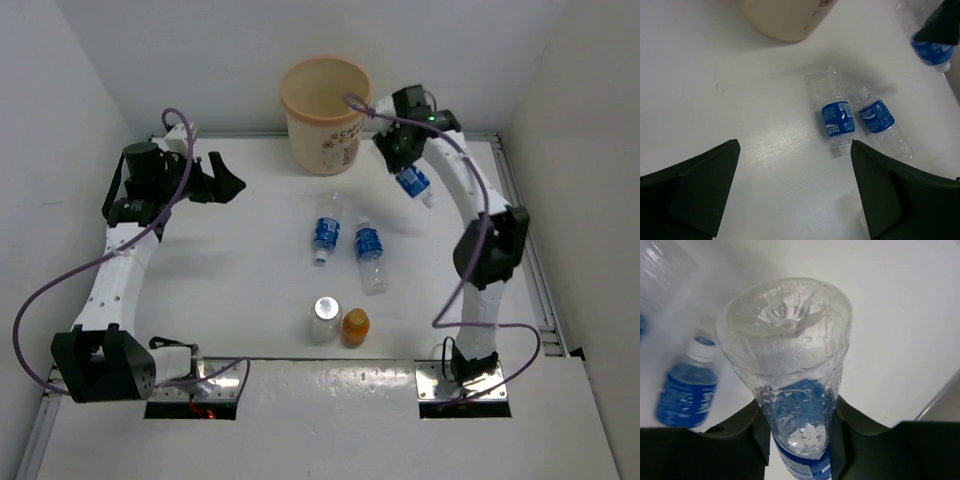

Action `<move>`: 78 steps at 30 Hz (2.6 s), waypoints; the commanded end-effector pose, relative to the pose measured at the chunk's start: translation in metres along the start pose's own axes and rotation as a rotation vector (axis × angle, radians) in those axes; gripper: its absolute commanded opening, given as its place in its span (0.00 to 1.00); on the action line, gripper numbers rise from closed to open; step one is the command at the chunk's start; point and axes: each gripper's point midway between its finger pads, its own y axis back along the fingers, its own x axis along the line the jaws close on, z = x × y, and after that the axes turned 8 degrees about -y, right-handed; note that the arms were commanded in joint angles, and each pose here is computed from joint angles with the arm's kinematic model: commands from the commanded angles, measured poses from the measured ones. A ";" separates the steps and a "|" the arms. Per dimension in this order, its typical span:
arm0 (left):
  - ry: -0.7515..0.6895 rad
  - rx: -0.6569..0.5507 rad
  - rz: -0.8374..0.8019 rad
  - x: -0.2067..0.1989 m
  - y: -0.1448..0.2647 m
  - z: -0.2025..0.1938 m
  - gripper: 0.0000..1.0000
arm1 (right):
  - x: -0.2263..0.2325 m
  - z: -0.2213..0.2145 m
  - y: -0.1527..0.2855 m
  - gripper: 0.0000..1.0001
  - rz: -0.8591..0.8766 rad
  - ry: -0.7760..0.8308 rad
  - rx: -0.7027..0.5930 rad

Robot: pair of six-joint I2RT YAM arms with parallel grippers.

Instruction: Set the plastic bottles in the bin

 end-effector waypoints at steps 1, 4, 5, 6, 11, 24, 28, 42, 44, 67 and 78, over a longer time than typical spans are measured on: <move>-0.062 -0.110 -0.074 -0.021 -0.004 0.029 1.00 | -0.021 0.109 0.173 0.00 -0.029 -0.172 -0.621; -0.066 -0.109 -0.093 -0.031 -0.014 0.026 1.00 | -0.018 0.150 0.248 0.00 0.031 -0.296 -0.988; -0.062 -0.109 -0.114 -0.038 -0.017 0.024 1.00 | -0.013 0.148 0.244 0.00 0.040 -0.312 -1.014; -0.062 -0.103 -0.123 -0.041 -0.020 0.020 1.00 | -0.013 0.168 0.268 0.00 0.034 -0.322 -1.135; -0.055 -0.084 -0.173 -0.056 -0.034 0.012 1.00 | -0.014 0.233 0.334 0.00 0.028 -0.377 -1.504; 0.045 -0.111 -0.170 -0.058 -0.039 -0.007 1.00 | -0.017 0.310 0.273 0.00 -0.140 -0.454 -1.685; 0.024 -0.091 -0.128 -0.053 -0.040 -0.015 1.00 | -0.010 0.316 0.214 0.14 -0.150 -0.429 -1.629; -0.084 0.094 -0.091 -0.119 -0.123 -0.062 0.98 | -0.053 0.270 0.297 1.00 -0.077 -0.501 -1.543; -0.093 0.115 -0.049 -0.126 -0.143 -0.062 0.96 | -0.058 0.254 0.288 1.00 -0.069 -0.500 -1.475; -0.100 0.524 0.167 -0.108 -0.285 -0.178 0.74 | -0.047 -0.057 0.254 0.86 0.014 -0.733 -0.870; -0.133 0.081 -0.023 -0.172 -0.194 0.045 0.14 | -0.037 -0.051 0.254 0.72 0.078 -0.700 -0.866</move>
